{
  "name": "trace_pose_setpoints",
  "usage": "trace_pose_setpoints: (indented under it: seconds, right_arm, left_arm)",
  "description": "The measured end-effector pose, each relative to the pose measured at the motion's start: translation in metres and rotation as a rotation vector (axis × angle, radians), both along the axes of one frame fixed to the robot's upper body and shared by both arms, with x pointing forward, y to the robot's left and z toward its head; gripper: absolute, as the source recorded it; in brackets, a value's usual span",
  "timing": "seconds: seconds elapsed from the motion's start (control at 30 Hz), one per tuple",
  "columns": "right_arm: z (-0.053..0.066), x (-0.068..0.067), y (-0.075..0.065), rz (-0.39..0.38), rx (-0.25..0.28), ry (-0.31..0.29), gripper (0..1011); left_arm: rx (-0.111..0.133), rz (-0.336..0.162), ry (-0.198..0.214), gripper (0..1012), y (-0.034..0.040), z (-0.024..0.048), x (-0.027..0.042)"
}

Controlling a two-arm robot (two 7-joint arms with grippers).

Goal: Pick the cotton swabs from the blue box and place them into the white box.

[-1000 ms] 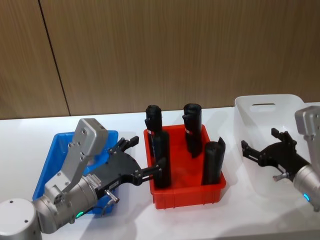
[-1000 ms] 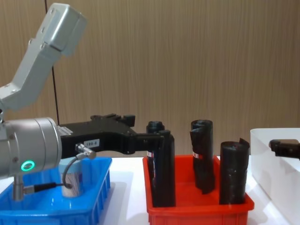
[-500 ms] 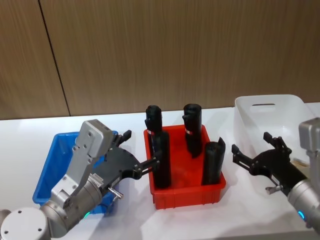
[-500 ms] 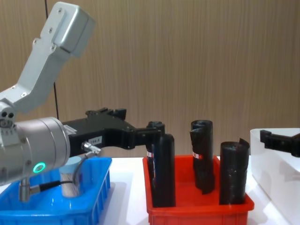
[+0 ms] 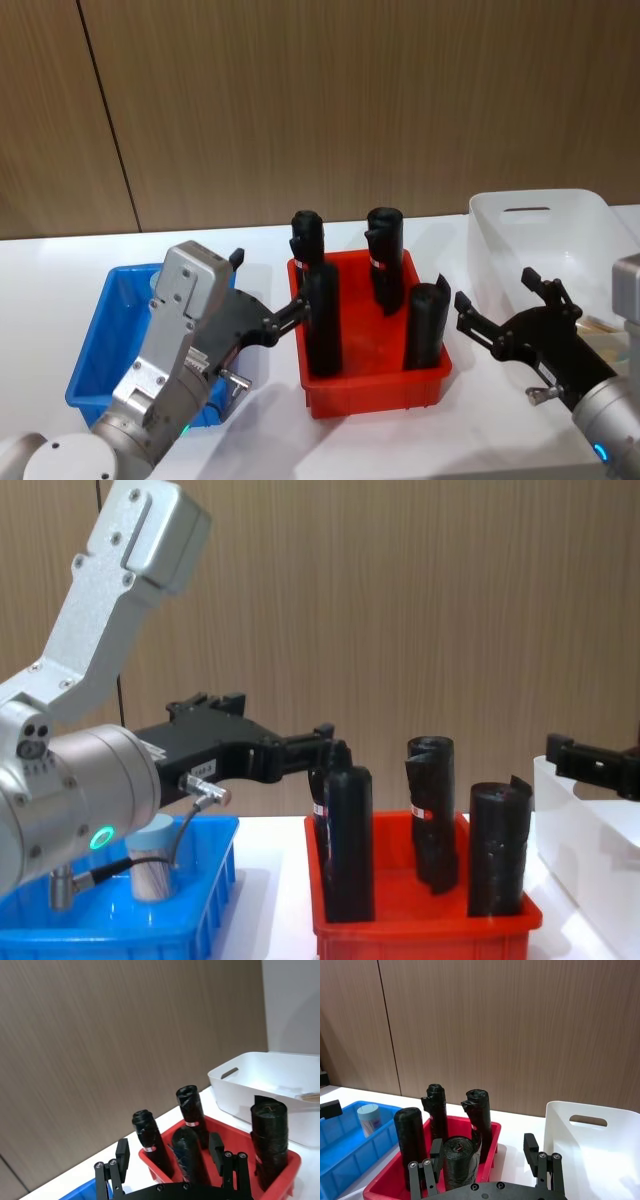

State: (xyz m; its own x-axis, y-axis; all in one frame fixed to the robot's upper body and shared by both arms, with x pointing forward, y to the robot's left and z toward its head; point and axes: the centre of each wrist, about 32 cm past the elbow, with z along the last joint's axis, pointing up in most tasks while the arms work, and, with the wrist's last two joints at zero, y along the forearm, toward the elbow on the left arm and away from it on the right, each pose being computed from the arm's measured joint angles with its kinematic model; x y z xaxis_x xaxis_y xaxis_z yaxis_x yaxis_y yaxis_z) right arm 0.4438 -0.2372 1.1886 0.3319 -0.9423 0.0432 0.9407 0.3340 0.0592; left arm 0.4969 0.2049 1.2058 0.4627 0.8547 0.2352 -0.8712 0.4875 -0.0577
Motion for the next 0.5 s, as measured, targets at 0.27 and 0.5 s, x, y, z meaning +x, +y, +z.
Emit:
trace_pose_setpoints:
  seconds: [0.27,0.5]
  right_arm:
    - [0.0001,-0.0005,0.0002,0.000,0.001,-0.001,1002]
    - [0.0002,-0.0005,0.0001,0.000,0.001,-0.001,1002]
  left_arm:
    - [-0.006,0.052,-0.027,1004,-0.0061,-0.0012,-0.0047]
    - [-0.007,0.058,-0.029,1004,-0.0068,-0.0014,-0.0052]
